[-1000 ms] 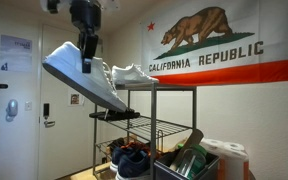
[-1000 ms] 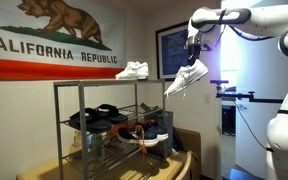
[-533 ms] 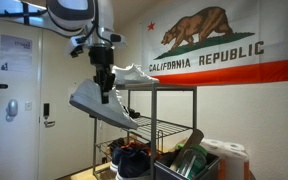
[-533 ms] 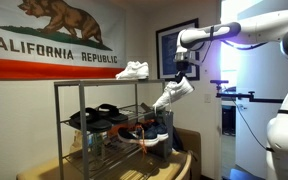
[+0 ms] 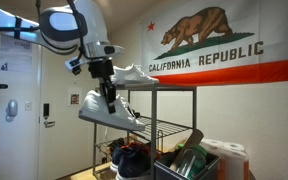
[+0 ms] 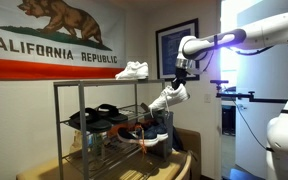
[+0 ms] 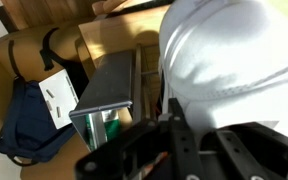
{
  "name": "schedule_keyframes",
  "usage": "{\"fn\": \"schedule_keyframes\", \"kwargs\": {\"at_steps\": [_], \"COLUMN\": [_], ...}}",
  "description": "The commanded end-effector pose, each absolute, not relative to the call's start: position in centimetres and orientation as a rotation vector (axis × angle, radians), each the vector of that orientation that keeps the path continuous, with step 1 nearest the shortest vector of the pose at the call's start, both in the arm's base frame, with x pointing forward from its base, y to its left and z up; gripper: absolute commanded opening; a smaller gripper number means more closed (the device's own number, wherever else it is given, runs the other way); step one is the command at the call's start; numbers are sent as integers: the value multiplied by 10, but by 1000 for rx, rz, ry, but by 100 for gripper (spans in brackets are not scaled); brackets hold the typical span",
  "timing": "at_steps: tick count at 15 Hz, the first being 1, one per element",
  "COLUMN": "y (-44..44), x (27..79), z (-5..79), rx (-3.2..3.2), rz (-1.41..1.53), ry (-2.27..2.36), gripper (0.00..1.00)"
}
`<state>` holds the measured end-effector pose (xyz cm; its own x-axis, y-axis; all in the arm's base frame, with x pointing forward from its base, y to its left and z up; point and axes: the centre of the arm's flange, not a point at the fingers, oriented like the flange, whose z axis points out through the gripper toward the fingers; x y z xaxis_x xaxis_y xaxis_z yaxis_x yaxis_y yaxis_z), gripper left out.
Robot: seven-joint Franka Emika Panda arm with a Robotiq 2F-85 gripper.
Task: Move the white sneaker to the rail below it
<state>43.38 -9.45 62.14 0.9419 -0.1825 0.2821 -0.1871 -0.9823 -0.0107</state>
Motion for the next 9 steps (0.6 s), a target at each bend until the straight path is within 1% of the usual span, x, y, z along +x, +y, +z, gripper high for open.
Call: {"fn": "schedule_keyframes", "kwargs": {"at_steps": [1, 9], "y": [-78, -53], "x": [421, 442], "z": [607, 582], "rx": [3021, 2902], "rz": [675, 1043], "ry": [-420, -580], "gripper": [7, 7]}}
